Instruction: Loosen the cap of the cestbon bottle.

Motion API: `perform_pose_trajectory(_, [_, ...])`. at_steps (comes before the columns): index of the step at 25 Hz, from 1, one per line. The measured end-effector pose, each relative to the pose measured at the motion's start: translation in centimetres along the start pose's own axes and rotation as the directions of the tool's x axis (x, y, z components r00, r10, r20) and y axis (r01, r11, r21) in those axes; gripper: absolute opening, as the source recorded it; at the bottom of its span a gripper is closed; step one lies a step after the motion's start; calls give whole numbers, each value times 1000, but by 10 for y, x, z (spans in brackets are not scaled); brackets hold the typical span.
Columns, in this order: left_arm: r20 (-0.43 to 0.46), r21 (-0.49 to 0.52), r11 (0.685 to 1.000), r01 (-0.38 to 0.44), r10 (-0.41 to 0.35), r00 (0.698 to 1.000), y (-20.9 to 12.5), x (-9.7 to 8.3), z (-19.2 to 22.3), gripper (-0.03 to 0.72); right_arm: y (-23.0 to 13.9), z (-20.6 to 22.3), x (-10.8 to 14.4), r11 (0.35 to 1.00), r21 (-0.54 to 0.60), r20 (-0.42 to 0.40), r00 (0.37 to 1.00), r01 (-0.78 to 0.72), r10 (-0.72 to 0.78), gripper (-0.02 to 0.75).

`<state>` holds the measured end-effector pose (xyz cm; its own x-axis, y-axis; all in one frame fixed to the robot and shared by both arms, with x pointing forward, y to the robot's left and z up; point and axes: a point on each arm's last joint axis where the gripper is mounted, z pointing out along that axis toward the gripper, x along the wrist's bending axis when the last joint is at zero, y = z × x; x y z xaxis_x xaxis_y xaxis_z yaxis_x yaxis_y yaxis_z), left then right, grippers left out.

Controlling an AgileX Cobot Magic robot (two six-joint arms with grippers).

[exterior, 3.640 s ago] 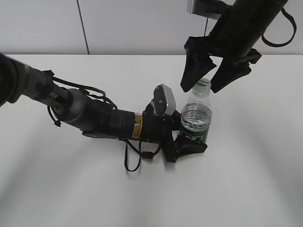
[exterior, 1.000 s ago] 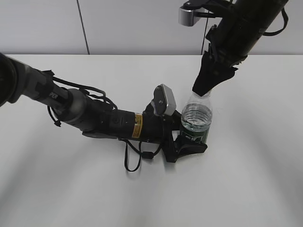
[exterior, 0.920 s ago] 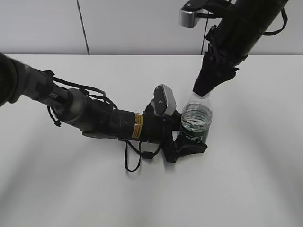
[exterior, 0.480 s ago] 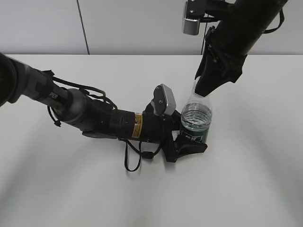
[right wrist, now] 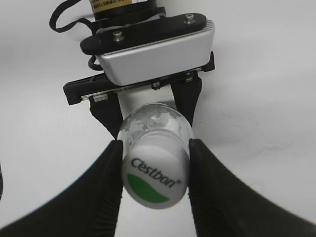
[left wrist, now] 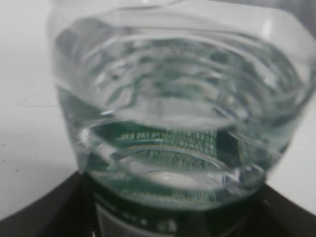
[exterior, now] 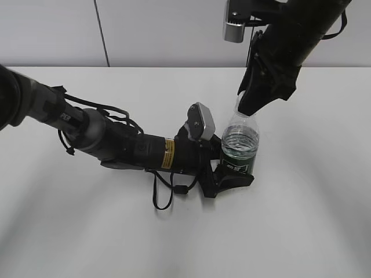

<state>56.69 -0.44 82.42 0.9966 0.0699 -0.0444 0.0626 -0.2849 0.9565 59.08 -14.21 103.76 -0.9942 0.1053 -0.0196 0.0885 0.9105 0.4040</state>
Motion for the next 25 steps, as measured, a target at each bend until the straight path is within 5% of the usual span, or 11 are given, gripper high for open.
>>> perform_pose_trajectory(25, [1,-4,1000,1,-1,1000,0,0,0,543,1,-3,2,1000,-10,-5,1000,28,-28,306])
